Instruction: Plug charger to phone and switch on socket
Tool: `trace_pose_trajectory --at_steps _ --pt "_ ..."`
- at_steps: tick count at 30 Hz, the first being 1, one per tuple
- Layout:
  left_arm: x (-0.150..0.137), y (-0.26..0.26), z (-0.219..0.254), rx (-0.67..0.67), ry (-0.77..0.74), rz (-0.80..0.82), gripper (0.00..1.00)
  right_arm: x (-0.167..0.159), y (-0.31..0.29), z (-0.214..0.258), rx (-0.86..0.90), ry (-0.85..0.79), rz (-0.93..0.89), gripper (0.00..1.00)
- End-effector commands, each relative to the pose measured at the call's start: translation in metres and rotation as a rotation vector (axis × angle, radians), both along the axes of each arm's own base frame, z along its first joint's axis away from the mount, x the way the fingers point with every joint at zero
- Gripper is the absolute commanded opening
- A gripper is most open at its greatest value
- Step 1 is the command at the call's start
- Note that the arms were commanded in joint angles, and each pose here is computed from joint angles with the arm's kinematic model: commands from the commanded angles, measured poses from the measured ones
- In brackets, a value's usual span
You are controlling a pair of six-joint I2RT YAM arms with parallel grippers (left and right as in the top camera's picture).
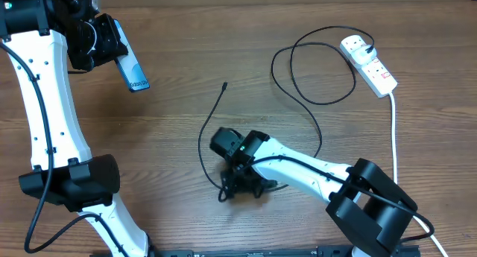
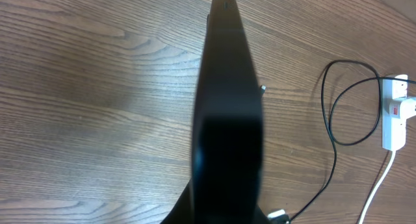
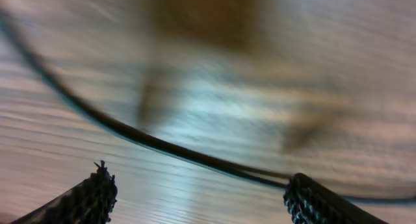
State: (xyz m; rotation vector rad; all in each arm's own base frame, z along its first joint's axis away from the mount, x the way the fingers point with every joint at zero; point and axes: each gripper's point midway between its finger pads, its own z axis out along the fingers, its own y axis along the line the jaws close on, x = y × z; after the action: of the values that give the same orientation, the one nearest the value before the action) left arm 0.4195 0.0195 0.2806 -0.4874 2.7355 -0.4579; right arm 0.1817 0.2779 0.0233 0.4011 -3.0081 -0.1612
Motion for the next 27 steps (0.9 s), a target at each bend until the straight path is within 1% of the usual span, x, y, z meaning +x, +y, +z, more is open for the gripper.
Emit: trace_pose_trajectory --at_steps 1,2,3,5,11,12,13,15,18,19,20,21,23,25,27 --pt "0.0 -0.001 0.002 0.003 -0.01 -0.016 0.04 0.052 0.05 0.06 0.2 -0.124 -0.037 0.91" --pt "0.0 -0.001 0.001 0.002 -0.009 -0.017 0.04 0.061 0.058 0.073 0.246 -0.134 -0.04 0.91" --pt "-0.001 -0.001 0.001 0.002 -0.005 -0.016 0.04 0.084 0.065 0.099 0.296 -0.149 -0.067 0.92" --pt "-0.002 -0.001 0.001 0.002 -0.001 -0.017 0.04 0.109 0.059 0.113 0.285 -0.15 -0.118 0.92" --pt "-0.002 -0.001 0.001 0.002 0.0 -0.019 0.04 0.167 0.028 0.11 0.186 -0.057 -0.22 0.92" --pt "-0.002 -0.001 0.001 0.002 0.0 -0.019 0.04 0.177 0.025 0.107 0.181 -0.053 -0.239 0.94" --pt "-0.002 -0.001 0.001 0.002 -0.001 -0.019 0.04 0.189 0.024 0.105 0.194 -0.06 -0.255 0.96" --pt "-0.002 -0.001 0.001 0.002 0.0 -0.019 0.04 0.21 0.036 0.106 0.275 -0.095 -0.263 0.99" --pt "-0.003 -0.001 0.0 0.001 0.005 -0.019 0.04 0.236 0.058 0.11 0.394 -0.172 -0.247 1.0" --pt "-0.004 -0.002 0.0 0.0 0.007 -0.019 0.04 0.243 0.065 0.11 0.411 -0.208 -0.239 0.98" --pt "-0.004 -0.002 0.0 0.0 0.009 -0.02 0.04 0.248 0.069 0.111 0.421 -0.237 -0.245 0.93" --pt "-0.005 -0.002 0.0 0.0 0.012 -0.02 0.04 0.256 0.073 0.106 0.41 -0.27 -0.303 0.89" --pt "-0.005 -0.002 0.0 0.0 0.011 -0.02 0.04 0.257 0.069 0.097 0.359 -0.283 -0.392 0.79" --pt "-0.004 -0.002 0.0 0.0 0.011 -0.02 0.04 0.256 0.063 0.085 0.29 -0.298 -0.468 0.74" --pt "-0.004 -0.002 0.0 0.0 0.011 -0.019 0.04 0.255 0.054 0.071 0.203 -0.325 -0.547 0.73"
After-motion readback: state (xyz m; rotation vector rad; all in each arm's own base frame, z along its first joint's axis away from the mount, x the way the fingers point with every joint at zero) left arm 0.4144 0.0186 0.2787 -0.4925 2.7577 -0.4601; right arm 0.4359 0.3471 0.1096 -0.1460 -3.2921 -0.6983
